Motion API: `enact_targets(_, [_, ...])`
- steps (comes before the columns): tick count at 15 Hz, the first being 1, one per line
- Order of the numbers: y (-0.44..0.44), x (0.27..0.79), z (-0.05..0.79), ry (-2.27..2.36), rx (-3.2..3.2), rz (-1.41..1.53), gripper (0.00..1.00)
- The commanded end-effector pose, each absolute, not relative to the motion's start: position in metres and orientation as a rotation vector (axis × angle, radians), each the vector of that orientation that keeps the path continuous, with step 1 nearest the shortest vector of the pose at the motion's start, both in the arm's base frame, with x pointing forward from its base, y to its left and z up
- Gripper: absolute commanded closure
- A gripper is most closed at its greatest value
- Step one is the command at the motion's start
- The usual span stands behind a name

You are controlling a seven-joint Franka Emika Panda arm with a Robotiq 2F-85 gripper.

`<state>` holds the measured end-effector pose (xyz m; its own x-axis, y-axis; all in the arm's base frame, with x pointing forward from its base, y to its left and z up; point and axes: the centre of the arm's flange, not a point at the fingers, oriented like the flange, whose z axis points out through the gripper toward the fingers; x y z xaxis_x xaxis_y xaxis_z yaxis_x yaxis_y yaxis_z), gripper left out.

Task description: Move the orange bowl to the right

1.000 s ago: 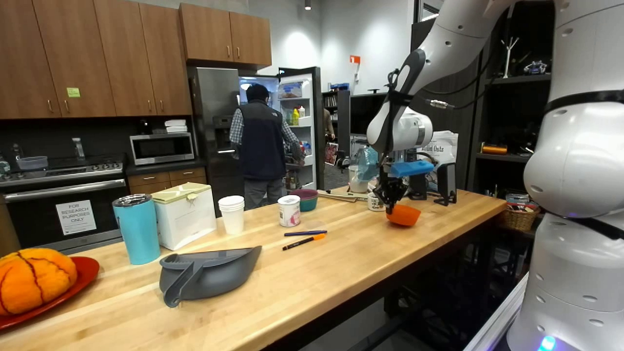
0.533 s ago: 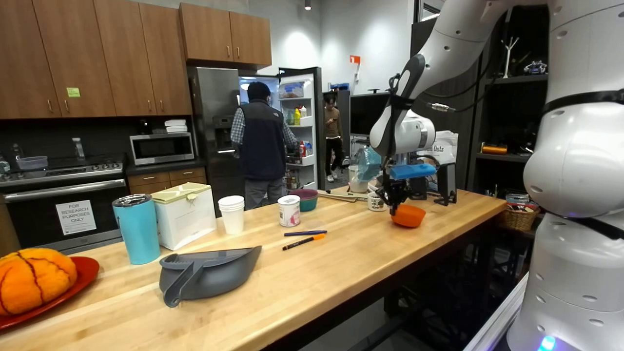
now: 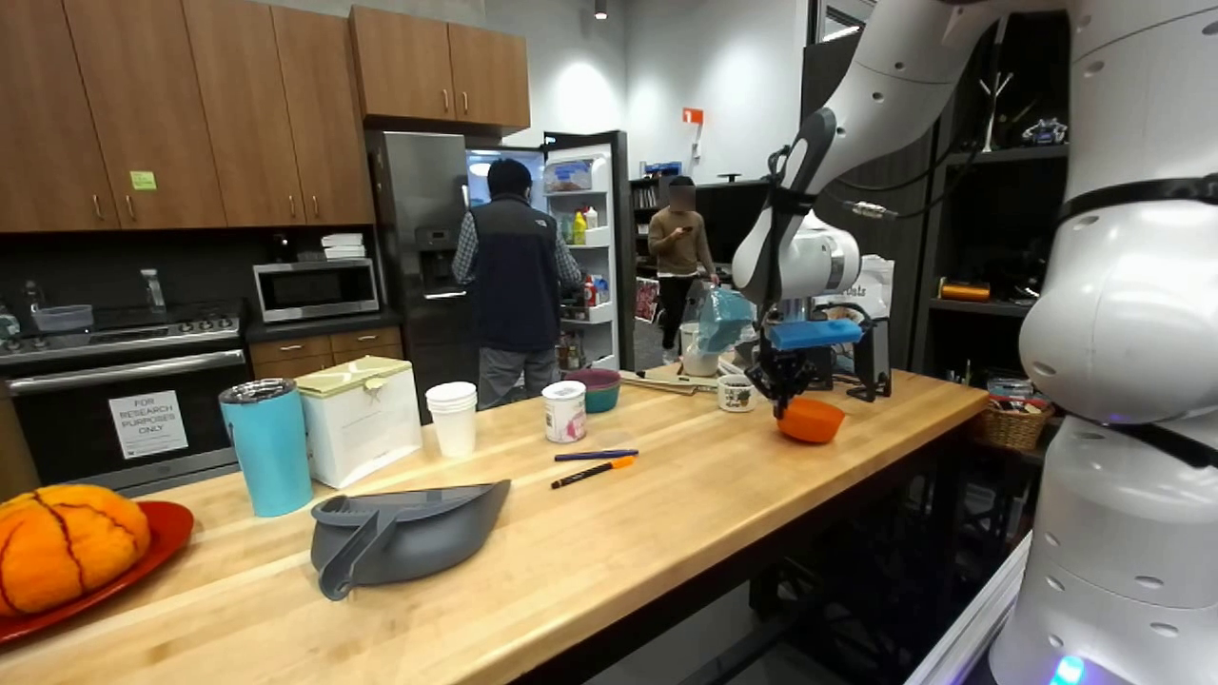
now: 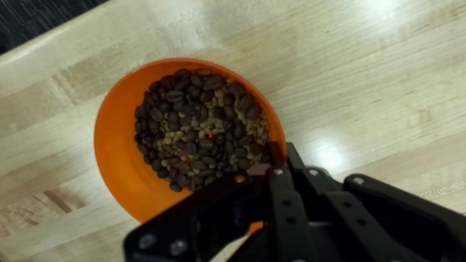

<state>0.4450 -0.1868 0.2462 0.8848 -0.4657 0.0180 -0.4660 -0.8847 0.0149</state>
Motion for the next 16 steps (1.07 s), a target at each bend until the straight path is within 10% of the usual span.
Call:
enact_targets(1, [-0.188, 0.446, 0.240, -0.737, 3.047, -0.020, 0.70])
enact_targets(12, [-0.160, 0.449, 0.242, -0.626, 3.079, -0.034, 0.01])
enact_targets(16, [-0.156, 0.444, 0.260, -0.553, 3.030, -0.113, 0.00])
